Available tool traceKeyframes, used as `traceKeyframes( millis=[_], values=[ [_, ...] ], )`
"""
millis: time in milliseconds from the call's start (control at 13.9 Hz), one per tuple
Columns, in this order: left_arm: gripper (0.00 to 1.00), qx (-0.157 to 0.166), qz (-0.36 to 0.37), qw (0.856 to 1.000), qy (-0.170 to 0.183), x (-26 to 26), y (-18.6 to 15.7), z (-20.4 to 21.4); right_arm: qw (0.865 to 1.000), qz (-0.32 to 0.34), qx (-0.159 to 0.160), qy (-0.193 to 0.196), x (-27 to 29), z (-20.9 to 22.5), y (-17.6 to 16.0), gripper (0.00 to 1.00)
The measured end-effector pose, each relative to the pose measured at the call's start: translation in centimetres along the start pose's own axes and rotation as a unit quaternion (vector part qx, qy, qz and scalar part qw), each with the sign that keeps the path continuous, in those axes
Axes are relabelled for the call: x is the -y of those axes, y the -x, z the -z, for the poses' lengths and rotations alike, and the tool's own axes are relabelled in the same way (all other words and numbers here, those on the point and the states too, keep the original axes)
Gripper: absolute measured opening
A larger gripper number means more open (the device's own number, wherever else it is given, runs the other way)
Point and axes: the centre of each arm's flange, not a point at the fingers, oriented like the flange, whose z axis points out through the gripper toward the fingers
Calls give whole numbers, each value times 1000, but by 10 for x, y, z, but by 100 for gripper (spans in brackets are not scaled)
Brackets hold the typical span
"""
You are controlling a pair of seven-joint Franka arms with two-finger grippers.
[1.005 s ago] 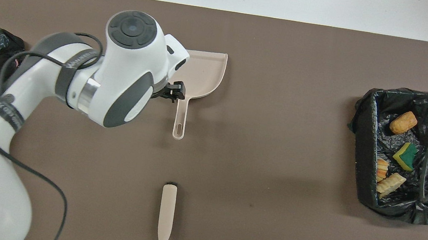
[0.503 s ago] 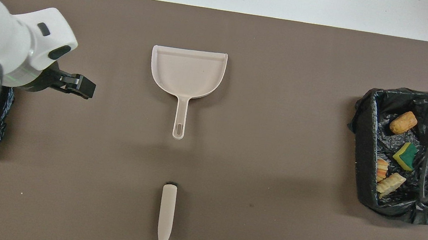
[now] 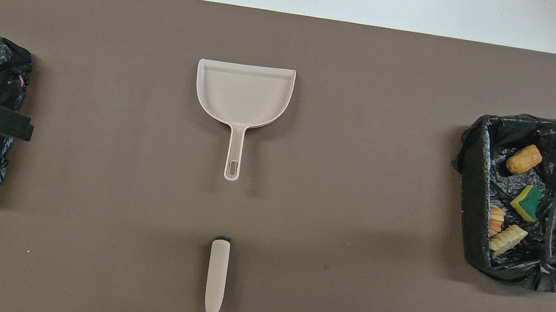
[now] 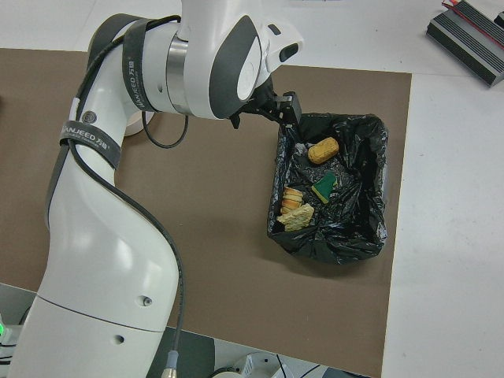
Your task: Sweep and dump trash in bin
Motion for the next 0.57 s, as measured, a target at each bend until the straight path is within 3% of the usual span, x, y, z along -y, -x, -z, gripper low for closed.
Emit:
traceKeyframes(
  millis=[574],
  values=[
    [100, 20, 24, 999, 7, 31, -24, 9, 1000, 0, 0, 0, 0, 0, 0, 100]
  ],
)
